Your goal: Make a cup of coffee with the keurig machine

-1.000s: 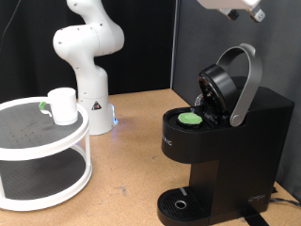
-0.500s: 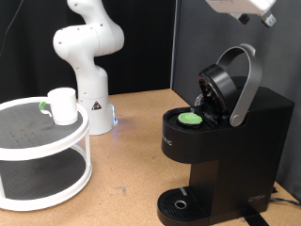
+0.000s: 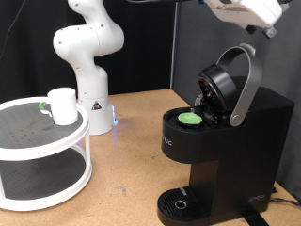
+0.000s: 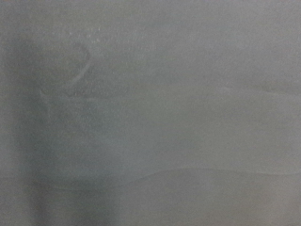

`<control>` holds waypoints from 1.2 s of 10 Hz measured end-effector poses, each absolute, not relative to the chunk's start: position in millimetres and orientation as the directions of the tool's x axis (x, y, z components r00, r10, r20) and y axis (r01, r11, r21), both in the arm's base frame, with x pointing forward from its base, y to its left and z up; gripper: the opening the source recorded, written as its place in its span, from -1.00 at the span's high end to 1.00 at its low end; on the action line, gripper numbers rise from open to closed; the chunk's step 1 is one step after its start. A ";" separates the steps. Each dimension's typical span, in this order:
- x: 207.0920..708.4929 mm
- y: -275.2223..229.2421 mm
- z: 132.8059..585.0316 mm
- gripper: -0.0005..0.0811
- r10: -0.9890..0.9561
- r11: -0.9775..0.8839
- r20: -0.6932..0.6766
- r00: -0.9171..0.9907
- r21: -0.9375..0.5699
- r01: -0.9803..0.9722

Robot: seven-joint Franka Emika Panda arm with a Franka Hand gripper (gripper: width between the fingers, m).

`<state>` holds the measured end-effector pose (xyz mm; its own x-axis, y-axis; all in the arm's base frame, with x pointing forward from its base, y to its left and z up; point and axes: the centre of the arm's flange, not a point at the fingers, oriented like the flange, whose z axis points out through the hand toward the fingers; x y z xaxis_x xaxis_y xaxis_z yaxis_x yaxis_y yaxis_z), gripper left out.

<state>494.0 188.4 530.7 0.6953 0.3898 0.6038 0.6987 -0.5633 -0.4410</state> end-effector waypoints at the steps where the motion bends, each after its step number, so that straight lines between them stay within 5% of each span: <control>1: 494.7 190.1 527.3 -0.49 0.393 -0.563 0.599 0.698 -0.444 0.698; 3: 495.9 192.0 522.2 0.29 0.397 -0.563 0.591 0.702 -0.447 0.695; 4: 497.0 192.5 518.9 0.29 0.399 -0.564 0.586 0.705 -0.450 0.693; 5: 498.3 192.9 515.0 0.74 0.401 -0.565 0.580 0.709 -0.453 0.690; 8: 500.6 190.3 510.5 0.96 0.399 -0.570 0.574 0.715 -0.456 0.684; 12: 504.2 176.8 510.8 0.98 0.395 -0.578 0.573 0.718 -0.452 0.679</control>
<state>504.2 176.8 510.8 0.7181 0.3946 0.5733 0.6789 -0.5785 -0.4522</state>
